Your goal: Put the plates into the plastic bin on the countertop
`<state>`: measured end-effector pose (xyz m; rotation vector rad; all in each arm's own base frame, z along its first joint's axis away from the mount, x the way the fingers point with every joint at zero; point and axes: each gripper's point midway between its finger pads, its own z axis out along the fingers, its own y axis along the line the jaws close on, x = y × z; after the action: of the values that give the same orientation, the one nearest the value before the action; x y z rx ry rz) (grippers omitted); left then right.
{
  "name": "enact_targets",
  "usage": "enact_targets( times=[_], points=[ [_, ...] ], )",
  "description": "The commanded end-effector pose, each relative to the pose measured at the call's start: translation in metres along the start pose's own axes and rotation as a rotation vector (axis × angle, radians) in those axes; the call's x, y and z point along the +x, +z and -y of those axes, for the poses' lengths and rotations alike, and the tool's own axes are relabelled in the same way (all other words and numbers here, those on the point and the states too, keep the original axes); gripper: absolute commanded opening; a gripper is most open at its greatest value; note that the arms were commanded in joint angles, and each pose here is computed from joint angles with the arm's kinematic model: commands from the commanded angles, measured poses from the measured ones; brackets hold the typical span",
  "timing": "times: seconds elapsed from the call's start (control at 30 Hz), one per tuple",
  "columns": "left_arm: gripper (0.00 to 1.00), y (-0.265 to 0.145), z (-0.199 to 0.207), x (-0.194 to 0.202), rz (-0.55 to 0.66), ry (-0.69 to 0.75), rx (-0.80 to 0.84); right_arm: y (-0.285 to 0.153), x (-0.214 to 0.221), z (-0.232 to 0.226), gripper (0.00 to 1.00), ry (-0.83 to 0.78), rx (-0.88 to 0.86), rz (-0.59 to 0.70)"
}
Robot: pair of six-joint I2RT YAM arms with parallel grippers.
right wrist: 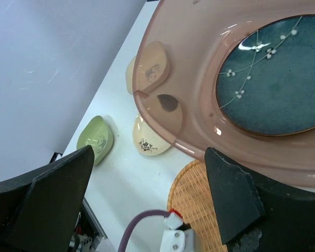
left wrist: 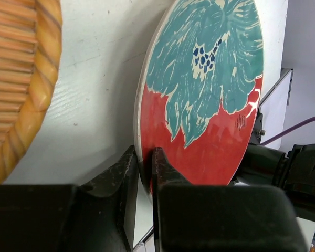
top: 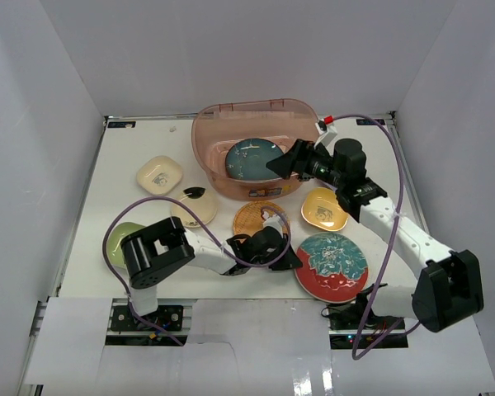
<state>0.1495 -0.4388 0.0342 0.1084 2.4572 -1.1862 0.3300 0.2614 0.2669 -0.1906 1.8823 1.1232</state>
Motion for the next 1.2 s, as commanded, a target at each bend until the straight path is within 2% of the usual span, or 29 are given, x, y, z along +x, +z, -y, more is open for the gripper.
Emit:
enact_targets(
  times=[0.0, 0.17, 0.23, 0.27, 0.33, 0.5, 0.7, 0.8, 0.97, 1.1, 1.17],
  points=[
    [0.0, -0.014, -0.005, 0.0, 0.015, 0.043, -0.016, -0.02, -0.013, -0.024, 0.91, -0.024, -0.073, 0.086],
    [0.0, -0.054, 0.031, -0.008, 0.039, 0.032, 0.141, -0.054, -0.008, -0.043, 0.95, -0.102, -0.12, 0.094],
    [0.0, -0.077, 0.049, -0.017, 0.069, 0.027, 0.214, -0.065, 0.005, -0.055, 0.98, -0.115, -0.177, 0.036],
    [0.0, -0.084, 0.056, -0.02, 0.08, 0.027, 0.241, -0.075, 0.013, -0.07, 0.98, -0.14, -0.251, -0.003],
    [0.0, -0.099, 0.068, -0.027, 0.1, 0.023, 0.295, -0.084, 0.021, -0.074, 0.97, -0.151, -0.272, -0.035],
    [0.0, -0.144, 0.09, -0.055, 0.159, -0.011, 0.421, -0.109, 0.027, -0.061, 0.94, -0.196, -0.136, -0.032],
    [0.0, -0.193, 0.094, -0.098, 0.255, -0.051, 0.514, -0.121, 0.042, -0.023, 0.94, -0.22, 0.045, -0.045],
    [0.0, -0.215, 0.089, -0.122, 0.326, -0.04, 0.512, -0.126, 0.047, -0.004, 0.9, -0.225, 0.134, -0.036],
    [0.0, -0.241, 0.075, -0.152, 0.419, -0.02, 0.471, -0.137, 0.037, 0.022, 0.9, -0.243, 0.293, 0.028],
    [0.0, -0.256, 0.075, -0.163, 0.458, -0.005, 0.475, -0.138, 0.047, 0.036, 0.9, -0.232, 0.341, 0.004],
    [0.0, -0.262, 0.078, -0.168, 0.474, 0.005, 0.482, -0.134, 0.058, 0.036, 0.9, -0.215, 0.313, -0.036]
  ],
)
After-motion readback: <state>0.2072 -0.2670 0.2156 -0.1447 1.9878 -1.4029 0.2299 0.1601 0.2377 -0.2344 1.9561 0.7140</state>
